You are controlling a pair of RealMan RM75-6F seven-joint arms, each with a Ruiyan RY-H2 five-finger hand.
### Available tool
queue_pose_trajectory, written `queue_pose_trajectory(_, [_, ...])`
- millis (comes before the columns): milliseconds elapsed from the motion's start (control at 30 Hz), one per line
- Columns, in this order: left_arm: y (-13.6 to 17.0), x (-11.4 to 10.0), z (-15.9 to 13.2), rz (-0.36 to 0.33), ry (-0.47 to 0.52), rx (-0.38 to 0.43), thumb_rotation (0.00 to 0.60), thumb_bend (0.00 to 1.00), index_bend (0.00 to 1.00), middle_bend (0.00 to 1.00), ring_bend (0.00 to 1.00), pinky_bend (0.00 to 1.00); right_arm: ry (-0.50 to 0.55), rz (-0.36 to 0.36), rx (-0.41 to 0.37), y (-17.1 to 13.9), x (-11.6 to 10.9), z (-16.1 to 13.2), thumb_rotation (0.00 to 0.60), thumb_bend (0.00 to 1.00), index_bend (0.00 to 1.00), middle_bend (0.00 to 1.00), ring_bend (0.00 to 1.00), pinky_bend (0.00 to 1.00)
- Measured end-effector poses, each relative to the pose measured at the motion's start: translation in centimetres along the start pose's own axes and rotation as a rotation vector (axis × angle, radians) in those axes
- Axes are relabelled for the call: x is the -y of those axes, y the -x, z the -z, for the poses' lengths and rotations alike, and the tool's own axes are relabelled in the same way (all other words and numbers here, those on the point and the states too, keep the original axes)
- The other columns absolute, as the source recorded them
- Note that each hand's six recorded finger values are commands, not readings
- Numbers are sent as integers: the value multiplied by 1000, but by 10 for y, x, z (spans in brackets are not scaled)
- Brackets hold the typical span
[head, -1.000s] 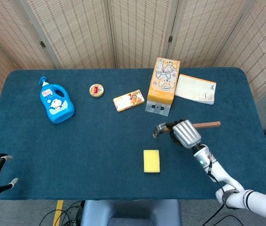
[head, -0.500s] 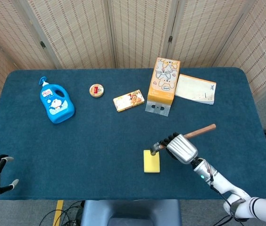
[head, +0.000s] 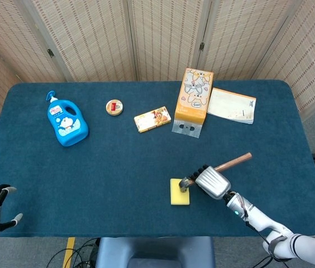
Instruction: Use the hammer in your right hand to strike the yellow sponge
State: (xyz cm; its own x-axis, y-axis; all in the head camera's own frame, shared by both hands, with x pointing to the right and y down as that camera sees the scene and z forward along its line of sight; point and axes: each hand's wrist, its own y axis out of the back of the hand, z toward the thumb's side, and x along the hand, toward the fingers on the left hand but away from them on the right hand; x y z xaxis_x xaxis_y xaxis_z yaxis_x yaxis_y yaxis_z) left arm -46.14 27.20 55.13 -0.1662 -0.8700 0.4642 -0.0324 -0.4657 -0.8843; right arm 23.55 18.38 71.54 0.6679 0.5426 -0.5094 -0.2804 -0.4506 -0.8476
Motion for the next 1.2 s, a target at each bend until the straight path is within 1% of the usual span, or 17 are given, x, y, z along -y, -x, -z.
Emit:
queue_pose_trajectory(67, [0,-1,1,-3,-1,-3,600,180,335,285,151,194,9,10,2,1,-3,0,600,772,826,831,694,856])
queue_pose_trajectory(167, [-1,-2,1,-5,-3,-2,600,180,335,285,151,194,27,60,11,2,-15,2,600,772,826,830,694,856])
queue_pose_trajectory(300, [-1,-2,-1,-5,0,3,600,180,335,285,151,194,65,137,18,1,-37,4,600,772,825,830,693,856])
queue_pose_trajectory(400, [-1,-1,-2,-5,1,5,600,180,334,285,151,194,72,161,19,1,-44,4,600,772,826,830,694,856])
queue_pose_trajectory(567, [-1,0,-1,-2,-1,1,600,180,334,285,151,194,56,127,11,4,-34,1,600,772,826,830,694,856])
queue_pose_trajectory(800, [1,0,2,-1,-4,-5,600,180,335,285,151,194,-6,20,-5,9,-2,-4,600,771,825,830,693,856])
queue_pose_trajectory(867, [1,0,3,0,-4,-7,600,180,335,285,152,194,-9,12,-6,10,1,-4,600,769,825,830,693,856])
queue_pose_trajectory(967, [0,-1,3,-2,-5,-5,600,180,335,285,151,194,17,22,3,11,-4,-2,600,764,826,828,694,856])
queue_pose_trajectory(1033, [0,-2,3,-5,-3,-4,600,180,335,285,151,194,56,43,22,13,-12,2,600,762,826,826,694,856])
queue_pose_trajectory(1133, [-1,-2,2,-9,-2,-1,600,181,335,285,151,194,110,93,70,16,-29,14,600,760,826,821,693,856])
queue_pose_trajectory(1200, [-1,-2,1,-8,-2,1,600,180,335,285,151,194,158,112,106,19,-36,23,600,752,826,803,693,856])
